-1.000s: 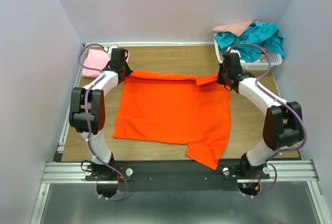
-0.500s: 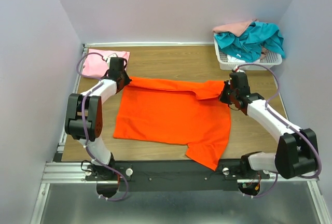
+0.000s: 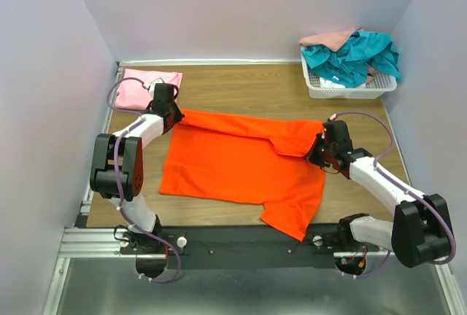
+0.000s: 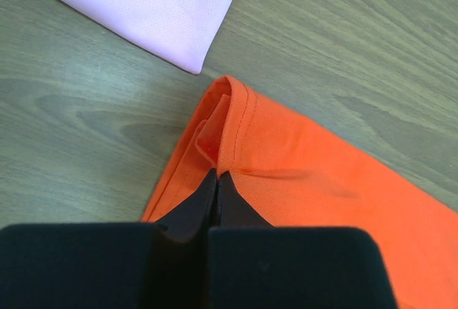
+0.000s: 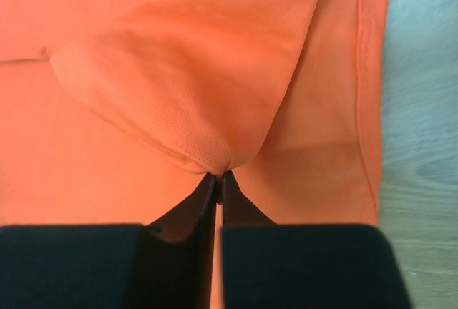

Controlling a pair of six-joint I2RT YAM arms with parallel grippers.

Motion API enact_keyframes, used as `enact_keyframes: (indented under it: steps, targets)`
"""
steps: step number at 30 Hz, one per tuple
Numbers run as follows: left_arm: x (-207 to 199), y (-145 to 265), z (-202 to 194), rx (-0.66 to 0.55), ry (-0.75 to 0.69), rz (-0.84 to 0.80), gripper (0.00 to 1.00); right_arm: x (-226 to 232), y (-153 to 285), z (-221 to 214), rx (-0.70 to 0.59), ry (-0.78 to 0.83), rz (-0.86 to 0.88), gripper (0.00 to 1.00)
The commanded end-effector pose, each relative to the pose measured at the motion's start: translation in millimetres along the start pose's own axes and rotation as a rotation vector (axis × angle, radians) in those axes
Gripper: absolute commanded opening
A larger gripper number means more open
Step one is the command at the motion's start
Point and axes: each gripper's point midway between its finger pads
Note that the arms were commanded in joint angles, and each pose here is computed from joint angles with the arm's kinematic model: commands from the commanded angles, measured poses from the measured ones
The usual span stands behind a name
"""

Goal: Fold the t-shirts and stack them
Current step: Fold the tshirt

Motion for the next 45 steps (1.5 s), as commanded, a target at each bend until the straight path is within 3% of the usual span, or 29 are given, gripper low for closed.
enact_keyframes:
  steps: [1, 2, 3, 5, 6, 7, 9, 10, 11, 12, 13, 18, 26, 34, 45]
  targets:
    - [4, 10, 17, -0.060, 0.019, 0.028, 0.00, 11, 3, -20, 0.054, -0.009, 0.077, 0.22]
    - [6, 10, 16, -0.058, 0.016, 0.036, 0.00, 11, 3, -21, 0.058, -0.004, 0.084, 0.22]
    - [8, 11, 16, -0.055, 0.013, 0.046, 0.11, 16, 5, -22, 0.063, 0.008, 0.111, 0.30]
    - [7, 15, 18, -0.057, 0.012, 0.046, 0.21, 20, 8, -18, 0.051, 0.025, 0.135, 0.39]
    - [8, 17, 17, -0.055, 0.009, 0.048, 0.45, 23, 11, -14, 0.042, 0.029, 0.149, 0.41]
    - [8, 20, 18, -0.057, 0.008, 0.046, 0.58, 28, 16, -9, 0.021, 0.040, 0.171, 0.43]
    - [6, 29, 23, -0.066, 0.002, 0.035, 0.98, 34, 22, 6, -0.019, 0.047, 0.186, 0.59]
    - [3, 34, 27, -0.078, 0.003, 0.027, 0.98, 35, 25, 12, -0.041, 0.055, 0.186, 0.67]
    - [2, 37, 29, -0.082, 0.001, 0.023, 0.98, 35, 27, 20, -0.062, 0.064, 0.180, 0.86]
    - [1, 40, 30, -0.082, 0.001, 0.017, 0.98, 37, 30, 30, -0.084, 0.067, 0.176, 0.97]
    - [-3, 45, 34, -0.095, 0.001, 0.000, 0.99, 34, 30, 38, -0.105, 0.060, 0.149, 1.00]
    - [-33, 50, 42, -0.087, -0.012, -0.117, 0.99, 29, 18, 67, -0.126, 0.047, 0.065, 1.00]
    - [-55, 10, 5, 0.070, -0.069, -0.199, 0.99, 23, -40, 105, -0.068, 0.062, -0.050, 1.00]
    - [-30, -28, -29, 0.160, -0.096, -0.125, 0.98, -16, -103, 84, 0.068, 0.056, -0.191, 1.00]
    - [-42, -47, -34, 0.198, -0.074, -0.149, 0.98, -50, -140, 85, 0.112, 0.001, -0.277, 1.00]
Point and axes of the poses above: each gripper's point midway between its finger pads, its own y axis back along the fingers, its own x axis along the line the jaws close on, z = x × y, and after that the axes turned 13 degrees about y, right-handed
